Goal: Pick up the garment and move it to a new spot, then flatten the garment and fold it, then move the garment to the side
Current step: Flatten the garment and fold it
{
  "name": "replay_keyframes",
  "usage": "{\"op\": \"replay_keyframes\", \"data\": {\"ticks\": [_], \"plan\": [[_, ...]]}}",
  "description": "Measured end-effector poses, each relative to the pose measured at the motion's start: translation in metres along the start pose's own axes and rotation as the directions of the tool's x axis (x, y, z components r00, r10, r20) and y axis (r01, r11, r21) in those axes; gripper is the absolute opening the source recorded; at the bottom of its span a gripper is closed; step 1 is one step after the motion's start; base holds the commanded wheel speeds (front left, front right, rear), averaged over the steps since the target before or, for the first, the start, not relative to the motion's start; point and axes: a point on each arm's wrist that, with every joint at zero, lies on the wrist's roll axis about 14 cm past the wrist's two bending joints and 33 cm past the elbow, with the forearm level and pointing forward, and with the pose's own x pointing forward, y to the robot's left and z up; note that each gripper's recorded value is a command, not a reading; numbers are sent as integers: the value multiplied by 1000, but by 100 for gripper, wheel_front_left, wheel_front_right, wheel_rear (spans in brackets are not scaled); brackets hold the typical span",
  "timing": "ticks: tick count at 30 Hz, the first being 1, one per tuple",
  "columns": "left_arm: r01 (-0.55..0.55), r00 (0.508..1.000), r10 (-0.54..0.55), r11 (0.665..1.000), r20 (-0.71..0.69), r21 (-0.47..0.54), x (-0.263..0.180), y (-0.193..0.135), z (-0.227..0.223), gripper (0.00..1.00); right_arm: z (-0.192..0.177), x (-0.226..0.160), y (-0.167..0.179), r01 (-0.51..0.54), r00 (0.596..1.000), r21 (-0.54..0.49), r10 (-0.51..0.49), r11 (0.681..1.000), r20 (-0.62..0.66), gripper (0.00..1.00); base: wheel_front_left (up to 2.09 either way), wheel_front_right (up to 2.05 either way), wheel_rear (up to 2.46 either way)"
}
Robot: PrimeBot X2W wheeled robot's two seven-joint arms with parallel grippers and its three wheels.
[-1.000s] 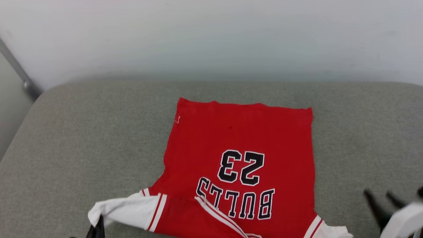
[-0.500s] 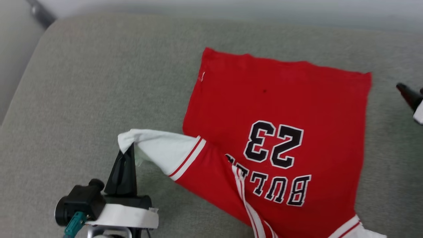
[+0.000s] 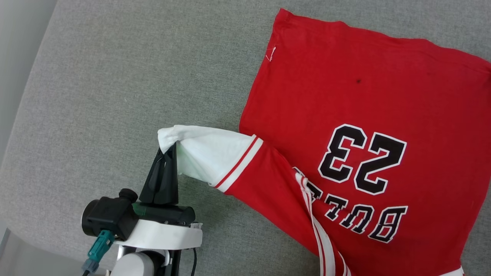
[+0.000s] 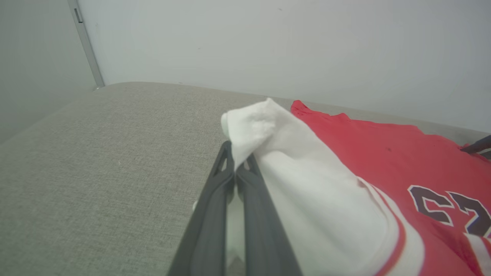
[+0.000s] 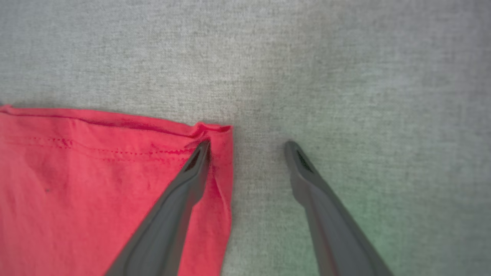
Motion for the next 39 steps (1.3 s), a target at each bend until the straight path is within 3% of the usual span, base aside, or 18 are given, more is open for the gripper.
{"op": "replay_keyframes", "data": {"ticks": [1,11,16,21,26,32,39], "plan": [[-4,1000,4,1000,-2,5,0,2,-1,0,0,0,0,1,1000,0,-1,1000,-13,0,0,0,0],[4,1000,-4,1000,14,1,-4,5,4,0,8,-29,8,41,999,-98,-39,994,16,0,0,0,0],[6,1000,-6,1000,8,-8,-16,8,4,0,31,-80,-4,106,987,-159,-85,982,136,0,0,0,0],[32,999,-32,999,-19,-17,-25,6,-4,0,13,-126,-34,171,972,-179,-136,969,189,0,0,0,0],[82,996,-82,997,-39,-14,-30,-1,-10,0,-43,-163,-77,228,964,-134,-204,964,172,0,0,0,0],[176,983,-175,984,-59,3,-36,-20,-13,0,-151,-196,-124,272,959,-12,-270,962,85,0,0,0,0],[269,960,-267,963,-79,21,-34,-42,-9,0,-282,-207,-133,255,967,176,-255,951,-24,0,0,0,0]]}}
